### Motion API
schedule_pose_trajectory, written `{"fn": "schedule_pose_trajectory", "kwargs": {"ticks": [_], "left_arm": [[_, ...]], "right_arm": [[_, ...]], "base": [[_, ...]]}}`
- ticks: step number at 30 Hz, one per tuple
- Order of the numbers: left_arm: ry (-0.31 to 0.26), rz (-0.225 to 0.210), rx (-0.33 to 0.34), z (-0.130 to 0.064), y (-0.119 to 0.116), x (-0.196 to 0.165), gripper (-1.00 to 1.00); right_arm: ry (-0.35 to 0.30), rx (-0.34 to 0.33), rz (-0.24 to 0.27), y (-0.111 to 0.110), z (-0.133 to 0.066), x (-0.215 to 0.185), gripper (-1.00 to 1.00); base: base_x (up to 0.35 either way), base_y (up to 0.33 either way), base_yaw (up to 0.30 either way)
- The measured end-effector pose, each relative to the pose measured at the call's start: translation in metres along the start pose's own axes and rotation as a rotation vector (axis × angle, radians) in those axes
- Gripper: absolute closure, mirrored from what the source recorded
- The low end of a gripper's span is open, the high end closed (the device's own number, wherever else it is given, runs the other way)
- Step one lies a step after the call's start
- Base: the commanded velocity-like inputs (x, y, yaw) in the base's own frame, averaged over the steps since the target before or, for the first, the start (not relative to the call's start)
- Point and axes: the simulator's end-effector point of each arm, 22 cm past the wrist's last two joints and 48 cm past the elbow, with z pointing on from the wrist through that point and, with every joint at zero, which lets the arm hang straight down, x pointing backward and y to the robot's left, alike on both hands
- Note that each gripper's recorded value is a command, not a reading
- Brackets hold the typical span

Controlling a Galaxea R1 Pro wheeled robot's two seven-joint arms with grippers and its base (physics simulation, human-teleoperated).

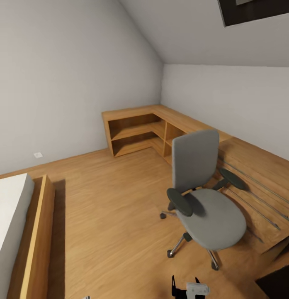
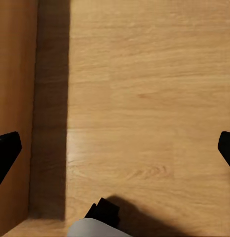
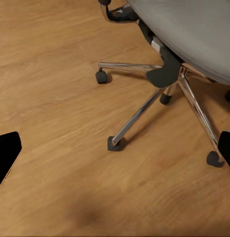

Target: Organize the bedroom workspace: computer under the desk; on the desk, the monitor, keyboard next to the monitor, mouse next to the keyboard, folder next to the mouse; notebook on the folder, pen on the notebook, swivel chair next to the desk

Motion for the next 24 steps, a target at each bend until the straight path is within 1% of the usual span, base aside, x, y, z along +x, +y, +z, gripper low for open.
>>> {"fn": "schedule_pose_trajectory", "kwargs": {"ticks": [24], "left_arm": [[-0.006,-0.003,0.002,-0.0003,-0.0009,-0.003,-1.0]], "right_arm": [[-0.008,0.0,0.002,0.0001,0.0004,-0.0034,-1.0]], "base": [[0.007,0.0,0.275]]}}
